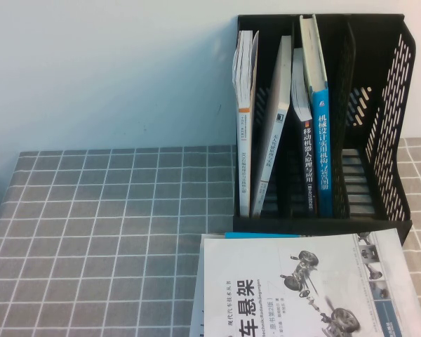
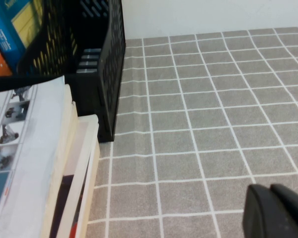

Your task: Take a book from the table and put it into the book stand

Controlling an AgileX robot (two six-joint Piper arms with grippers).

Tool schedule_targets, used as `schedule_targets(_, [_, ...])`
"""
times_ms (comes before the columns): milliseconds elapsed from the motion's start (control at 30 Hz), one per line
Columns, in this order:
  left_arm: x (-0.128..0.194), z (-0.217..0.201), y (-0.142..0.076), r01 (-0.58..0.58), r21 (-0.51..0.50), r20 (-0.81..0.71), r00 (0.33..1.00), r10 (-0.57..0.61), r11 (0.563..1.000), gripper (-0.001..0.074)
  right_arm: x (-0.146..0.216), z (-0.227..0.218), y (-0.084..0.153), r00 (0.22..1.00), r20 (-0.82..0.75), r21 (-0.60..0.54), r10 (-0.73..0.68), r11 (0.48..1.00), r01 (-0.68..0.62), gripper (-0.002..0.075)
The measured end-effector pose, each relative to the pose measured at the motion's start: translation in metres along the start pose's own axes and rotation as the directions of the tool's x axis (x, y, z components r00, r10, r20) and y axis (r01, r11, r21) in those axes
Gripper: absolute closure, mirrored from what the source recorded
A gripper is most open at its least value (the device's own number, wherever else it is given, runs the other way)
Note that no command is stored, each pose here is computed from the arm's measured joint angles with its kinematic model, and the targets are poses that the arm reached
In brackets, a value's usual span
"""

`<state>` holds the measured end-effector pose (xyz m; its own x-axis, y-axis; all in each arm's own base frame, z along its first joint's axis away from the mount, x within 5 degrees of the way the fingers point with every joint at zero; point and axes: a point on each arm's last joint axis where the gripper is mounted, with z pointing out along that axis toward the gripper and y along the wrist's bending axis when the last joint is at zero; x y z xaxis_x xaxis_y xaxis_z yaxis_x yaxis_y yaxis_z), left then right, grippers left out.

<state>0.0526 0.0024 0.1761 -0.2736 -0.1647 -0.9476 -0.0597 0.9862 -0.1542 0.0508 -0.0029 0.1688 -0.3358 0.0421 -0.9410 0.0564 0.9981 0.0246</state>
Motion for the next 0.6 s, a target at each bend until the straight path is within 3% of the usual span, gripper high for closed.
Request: schedule_targets(600, [-0.0012,0.0,-0.0005,0.002,0.006,0.014,1.0,-0.002,1.0,0.0738,-0.0007,0.0,0.0,1.0,0.007,0.0,0.0,1.0,0.0,0.0729])
